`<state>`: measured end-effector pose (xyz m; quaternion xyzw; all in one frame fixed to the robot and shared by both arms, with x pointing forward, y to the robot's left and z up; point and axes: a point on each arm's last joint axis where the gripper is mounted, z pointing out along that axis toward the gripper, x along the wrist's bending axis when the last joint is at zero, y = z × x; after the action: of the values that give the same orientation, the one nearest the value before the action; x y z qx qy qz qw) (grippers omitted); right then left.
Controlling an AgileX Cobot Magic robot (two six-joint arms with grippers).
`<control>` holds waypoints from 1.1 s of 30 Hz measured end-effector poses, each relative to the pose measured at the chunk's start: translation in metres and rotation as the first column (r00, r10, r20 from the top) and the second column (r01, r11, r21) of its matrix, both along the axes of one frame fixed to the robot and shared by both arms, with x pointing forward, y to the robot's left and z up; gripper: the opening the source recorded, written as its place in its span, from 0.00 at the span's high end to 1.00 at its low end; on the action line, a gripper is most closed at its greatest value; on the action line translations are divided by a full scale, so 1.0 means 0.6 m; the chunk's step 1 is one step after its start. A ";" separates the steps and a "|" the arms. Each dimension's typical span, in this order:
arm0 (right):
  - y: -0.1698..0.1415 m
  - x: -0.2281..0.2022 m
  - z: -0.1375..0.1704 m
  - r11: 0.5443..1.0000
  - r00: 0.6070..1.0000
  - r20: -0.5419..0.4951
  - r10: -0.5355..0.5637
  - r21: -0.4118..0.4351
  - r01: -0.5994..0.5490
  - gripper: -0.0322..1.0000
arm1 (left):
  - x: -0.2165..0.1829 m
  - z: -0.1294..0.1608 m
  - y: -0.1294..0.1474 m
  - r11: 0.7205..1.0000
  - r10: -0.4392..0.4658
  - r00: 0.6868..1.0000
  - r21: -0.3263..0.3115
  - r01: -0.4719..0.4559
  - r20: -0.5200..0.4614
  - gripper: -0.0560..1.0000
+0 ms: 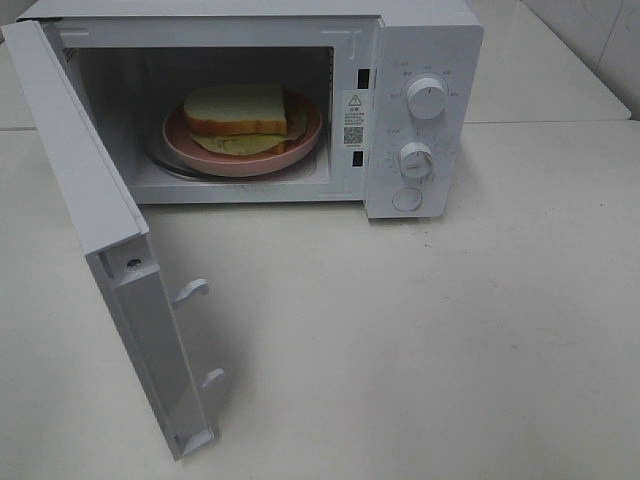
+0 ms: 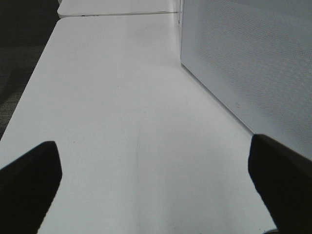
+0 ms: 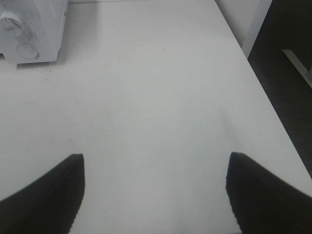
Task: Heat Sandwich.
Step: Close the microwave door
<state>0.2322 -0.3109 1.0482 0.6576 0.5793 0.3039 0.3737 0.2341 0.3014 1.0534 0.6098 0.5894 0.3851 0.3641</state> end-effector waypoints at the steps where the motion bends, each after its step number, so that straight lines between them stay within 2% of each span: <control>1: 0.001 -0.003 0.000 1.000 1.000 0.013 0.009 -0.001 -0.009 0.23 | 0.000 0.000 0.000 1.000 0.000 1.000 0.000 0.000 0.000 0.01; 8: 0.005 -0.006 -0.001 0.999 0.999 0.021 0.039 0.002 -0.039 0.23 | 0.000 0.000 0.000 1.000 0.000 1.000 0.000 0.000 0.000 0.01; 33: 0.005 -0.006 -0.001 0.999 0.999 0.021 0.042 0.000 -0.042 0.23 | 0.000 0.000 0.000 1.000 0.000 1.000 0.000 0.000 0.000 0.01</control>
<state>0.2287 -0.3076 1.0474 0.6424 0.5889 0.3184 0.3731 0.2341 0.3014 1.0534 0.6098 0.5894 0.3851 0.3641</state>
